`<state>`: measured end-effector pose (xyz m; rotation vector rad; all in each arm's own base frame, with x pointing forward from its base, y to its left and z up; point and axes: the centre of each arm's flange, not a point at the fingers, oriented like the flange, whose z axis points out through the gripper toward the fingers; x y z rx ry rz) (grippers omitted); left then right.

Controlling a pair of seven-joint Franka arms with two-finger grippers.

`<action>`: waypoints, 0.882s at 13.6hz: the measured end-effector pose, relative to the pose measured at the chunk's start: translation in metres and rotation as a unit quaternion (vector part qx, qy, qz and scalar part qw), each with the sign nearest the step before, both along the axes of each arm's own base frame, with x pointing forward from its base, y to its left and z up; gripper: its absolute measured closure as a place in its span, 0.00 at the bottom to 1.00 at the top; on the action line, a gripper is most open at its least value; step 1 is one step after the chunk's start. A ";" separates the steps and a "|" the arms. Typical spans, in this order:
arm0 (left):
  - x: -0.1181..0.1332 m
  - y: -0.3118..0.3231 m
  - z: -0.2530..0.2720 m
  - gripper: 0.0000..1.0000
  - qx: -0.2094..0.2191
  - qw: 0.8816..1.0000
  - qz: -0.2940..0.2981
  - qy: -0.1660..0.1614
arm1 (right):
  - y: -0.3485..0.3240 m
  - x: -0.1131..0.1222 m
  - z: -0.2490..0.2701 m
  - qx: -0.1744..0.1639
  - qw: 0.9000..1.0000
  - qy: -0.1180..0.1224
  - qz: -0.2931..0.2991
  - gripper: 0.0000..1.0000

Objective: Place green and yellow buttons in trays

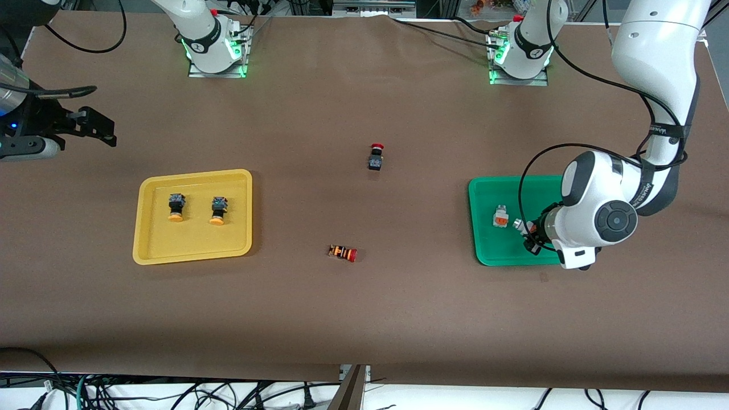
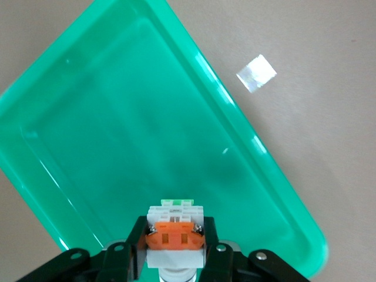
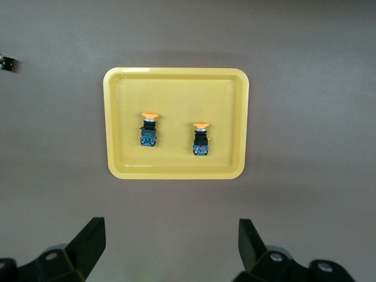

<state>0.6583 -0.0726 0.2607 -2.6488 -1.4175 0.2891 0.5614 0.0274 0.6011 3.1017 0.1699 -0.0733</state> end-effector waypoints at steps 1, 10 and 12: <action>-0.003 0.004 -0.009 0.59 -0.002 1.000 -0.013 0.006 | 0.001 -0.001 0.000 0.000 1.000 0.005 0.001 0.00; -0.028 0.027 -0.068 0.34 -0.029 0.997 -0.060 -0.026 | -0.005 0.004 -0.003 0.002 1.000 0.009 -0.006 0.00; -0.025 0.028 -0.054 0.15 -0.028 0.997 -0.061 -0.037 | -0.005 0.006 -0.006 0.002 1.000 0.012 -0.006 0.00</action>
